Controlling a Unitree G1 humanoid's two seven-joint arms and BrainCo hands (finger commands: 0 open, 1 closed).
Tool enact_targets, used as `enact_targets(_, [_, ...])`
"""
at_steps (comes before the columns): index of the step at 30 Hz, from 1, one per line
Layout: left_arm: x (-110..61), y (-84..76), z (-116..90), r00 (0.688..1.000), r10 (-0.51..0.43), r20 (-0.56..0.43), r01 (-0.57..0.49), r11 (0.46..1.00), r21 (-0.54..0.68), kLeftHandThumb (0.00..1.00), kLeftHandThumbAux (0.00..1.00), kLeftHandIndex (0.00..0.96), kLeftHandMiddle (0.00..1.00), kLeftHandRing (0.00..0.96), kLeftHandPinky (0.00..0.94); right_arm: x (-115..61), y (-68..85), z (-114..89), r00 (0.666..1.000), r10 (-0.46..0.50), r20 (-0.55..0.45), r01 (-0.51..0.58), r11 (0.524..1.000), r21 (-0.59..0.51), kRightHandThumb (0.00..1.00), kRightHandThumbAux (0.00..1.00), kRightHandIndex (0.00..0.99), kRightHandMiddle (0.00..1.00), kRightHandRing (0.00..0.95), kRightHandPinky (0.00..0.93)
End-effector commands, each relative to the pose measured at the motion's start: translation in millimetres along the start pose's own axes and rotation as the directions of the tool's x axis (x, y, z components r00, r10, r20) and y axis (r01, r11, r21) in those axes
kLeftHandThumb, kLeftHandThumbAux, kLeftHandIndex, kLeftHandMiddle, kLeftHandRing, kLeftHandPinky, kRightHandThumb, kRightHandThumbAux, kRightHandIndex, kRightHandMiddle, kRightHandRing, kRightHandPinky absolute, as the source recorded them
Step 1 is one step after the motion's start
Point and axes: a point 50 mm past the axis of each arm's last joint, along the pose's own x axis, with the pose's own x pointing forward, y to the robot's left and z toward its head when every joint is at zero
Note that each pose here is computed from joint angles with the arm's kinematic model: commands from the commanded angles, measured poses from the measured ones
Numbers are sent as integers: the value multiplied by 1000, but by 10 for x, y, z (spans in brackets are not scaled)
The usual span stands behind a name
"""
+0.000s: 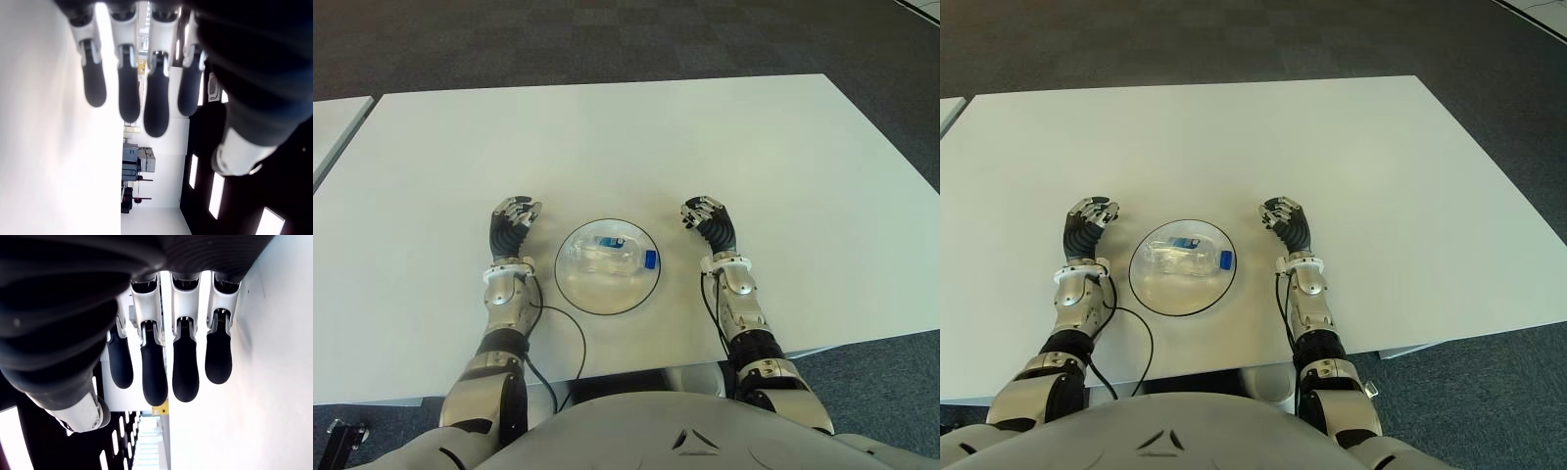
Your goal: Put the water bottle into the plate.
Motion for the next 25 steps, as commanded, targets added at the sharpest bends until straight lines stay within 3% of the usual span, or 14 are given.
enact_targets(1, [-185, 22, -222, 994, -2, -113, 1, 1000, -11, 708, 710, 434, 567, 532, 512, -32, 5, -51, 1000, 2, -25, -2, 1000, 1, 706, 730, 430, 556, 565, 567])
enact_targets(25, [-218, 29, -166, 996, -27, -83, 32, 998, 60, 704, 713, 432, 549, 528, 504, -27, 34, -85, 999, 11, -47, -10, 1000, 23, 707, 729, 429, 545, 559, 567])
